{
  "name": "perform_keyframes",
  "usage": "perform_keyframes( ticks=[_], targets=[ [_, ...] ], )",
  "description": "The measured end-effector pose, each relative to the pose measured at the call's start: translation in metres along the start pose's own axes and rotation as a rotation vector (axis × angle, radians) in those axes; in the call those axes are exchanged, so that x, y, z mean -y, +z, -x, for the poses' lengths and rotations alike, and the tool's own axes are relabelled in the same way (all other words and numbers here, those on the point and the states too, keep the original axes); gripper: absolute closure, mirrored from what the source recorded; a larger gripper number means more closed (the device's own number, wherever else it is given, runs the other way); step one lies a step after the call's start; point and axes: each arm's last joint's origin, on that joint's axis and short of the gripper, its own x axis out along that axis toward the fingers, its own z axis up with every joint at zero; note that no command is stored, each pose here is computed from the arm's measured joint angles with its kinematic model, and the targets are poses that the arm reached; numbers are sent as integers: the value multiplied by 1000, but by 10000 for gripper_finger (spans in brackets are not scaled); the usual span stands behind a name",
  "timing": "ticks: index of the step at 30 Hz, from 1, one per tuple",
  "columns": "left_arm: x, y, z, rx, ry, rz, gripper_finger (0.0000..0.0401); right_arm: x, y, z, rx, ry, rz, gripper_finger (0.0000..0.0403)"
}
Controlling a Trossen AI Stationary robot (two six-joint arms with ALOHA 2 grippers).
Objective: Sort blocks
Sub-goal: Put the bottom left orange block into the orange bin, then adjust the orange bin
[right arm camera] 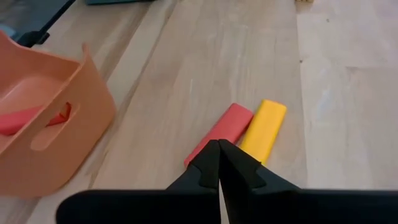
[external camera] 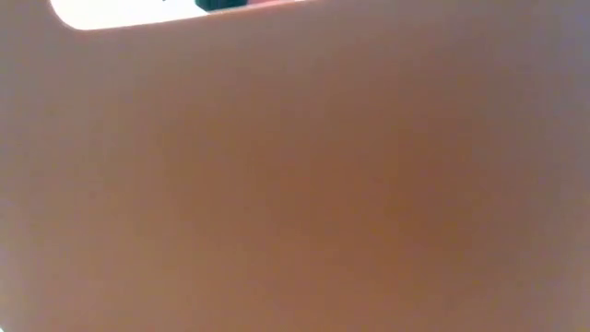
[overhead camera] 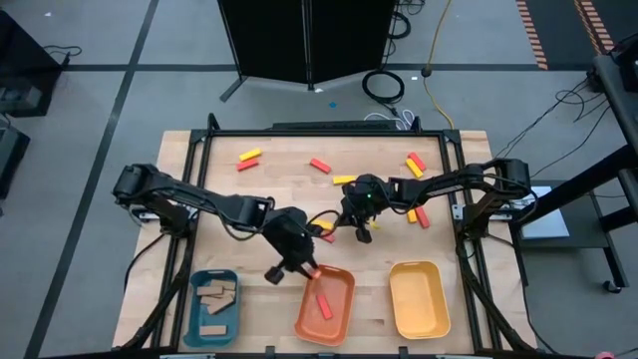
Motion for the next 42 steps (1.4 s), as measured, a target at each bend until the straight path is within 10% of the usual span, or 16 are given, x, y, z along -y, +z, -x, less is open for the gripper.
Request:
perform_keyframes(
  ticks=[19,42],
  targets=[
    [-8,-14,-39,-2,-16,-9,263,-11,1,-4,-5,28,12,403],
    [-18,-18,10,-132,85,86,256,-4,7,17,-26,-104,8,403]
  ],
)
